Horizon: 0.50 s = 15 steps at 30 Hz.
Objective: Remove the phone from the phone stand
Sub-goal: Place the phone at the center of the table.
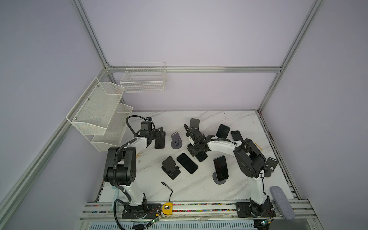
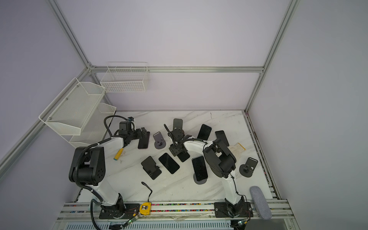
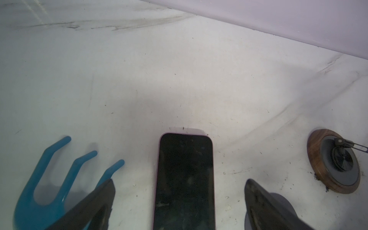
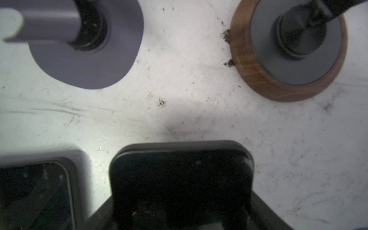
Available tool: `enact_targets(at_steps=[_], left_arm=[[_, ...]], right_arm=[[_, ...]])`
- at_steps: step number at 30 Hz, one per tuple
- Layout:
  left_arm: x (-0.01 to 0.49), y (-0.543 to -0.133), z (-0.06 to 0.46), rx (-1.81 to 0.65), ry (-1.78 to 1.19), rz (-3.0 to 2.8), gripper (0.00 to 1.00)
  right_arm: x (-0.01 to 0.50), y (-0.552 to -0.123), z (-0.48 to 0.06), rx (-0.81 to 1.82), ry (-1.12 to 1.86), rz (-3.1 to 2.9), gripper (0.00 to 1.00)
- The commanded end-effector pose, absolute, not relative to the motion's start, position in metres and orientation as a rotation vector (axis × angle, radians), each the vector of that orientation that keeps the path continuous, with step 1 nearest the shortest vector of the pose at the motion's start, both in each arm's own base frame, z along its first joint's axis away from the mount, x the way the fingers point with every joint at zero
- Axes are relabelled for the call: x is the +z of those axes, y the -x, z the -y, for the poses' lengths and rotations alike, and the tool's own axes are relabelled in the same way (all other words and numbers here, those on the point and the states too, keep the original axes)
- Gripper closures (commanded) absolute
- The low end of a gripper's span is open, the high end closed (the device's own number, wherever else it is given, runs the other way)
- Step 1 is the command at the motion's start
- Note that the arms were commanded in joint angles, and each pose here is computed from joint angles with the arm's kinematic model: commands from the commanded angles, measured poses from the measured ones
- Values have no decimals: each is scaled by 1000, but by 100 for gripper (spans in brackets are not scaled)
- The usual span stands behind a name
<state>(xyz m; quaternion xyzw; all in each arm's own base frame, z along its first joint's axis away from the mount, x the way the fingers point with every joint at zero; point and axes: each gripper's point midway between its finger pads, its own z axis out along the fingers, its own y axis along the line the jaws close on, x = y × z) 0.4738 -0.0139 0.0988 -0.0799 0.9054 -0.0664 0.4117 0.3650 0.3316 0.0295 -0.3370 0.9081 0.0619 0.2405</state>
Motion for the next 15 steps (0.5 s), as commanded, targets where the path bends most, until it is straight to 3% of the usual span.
enact_targets(at_steps=[1, 15], left_arm=[[116, -474, 11, -178, 205, -2213, 0], [117, -474, 12, -183, 202, -2211, 0]], right_arm=[[-10, -334, -303, 70, 1036, -2630, 21], [-13, -334, -300, 64, 1024, -2633, 20]])
